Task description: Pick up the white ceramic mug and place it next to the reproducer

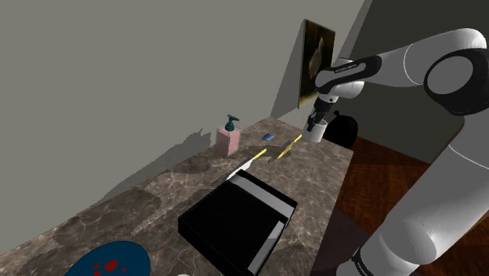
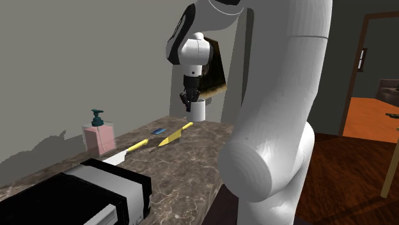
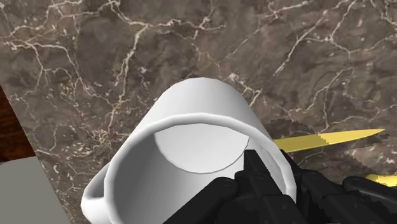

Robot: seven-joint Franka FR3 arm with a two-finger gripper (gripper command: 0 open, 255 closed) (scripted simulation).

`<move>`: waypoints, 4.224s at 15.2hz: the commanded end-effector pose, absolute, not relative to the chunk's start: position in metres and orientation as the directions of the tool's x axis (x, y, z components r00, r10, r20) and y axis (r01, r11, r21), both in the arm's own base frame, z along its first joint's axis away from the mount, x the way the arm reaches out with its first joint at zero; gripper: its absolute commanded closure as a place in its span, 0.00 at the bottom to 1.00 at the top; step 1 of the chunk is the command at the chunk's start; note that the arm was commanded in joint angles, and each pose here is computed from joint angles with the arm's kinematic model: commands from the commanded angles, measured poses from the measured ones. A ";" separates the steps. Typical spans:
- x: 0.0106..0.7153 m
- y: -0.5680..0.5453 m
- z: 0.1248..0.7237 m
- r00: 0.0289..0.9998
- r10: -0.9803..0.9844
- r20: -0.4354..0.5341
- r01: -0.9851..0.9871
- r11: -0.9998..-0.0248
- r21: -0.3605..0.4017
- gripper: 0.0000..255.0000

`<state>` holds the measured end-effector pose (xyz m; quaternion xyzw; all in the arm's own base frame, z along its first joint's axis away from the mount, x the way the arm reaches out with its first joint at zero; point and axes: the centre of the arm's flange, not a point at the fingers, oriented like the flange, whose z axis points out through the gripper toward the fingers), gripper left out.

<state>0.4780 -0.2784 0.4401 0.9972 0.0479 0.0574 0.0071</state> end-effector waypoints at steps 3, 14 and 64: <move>0.478 -0.279 0.462 0.989 0.096 0.114 0.095 -0.995 0.020 1.00; 0.478 -0.279 0.519 0.989 0.096 0.114 0.095 -0.995 0.020 1.00; 0.484 0.373 0.521 0.989 0.096 0.114 0.095 -0.995 0.020 1.00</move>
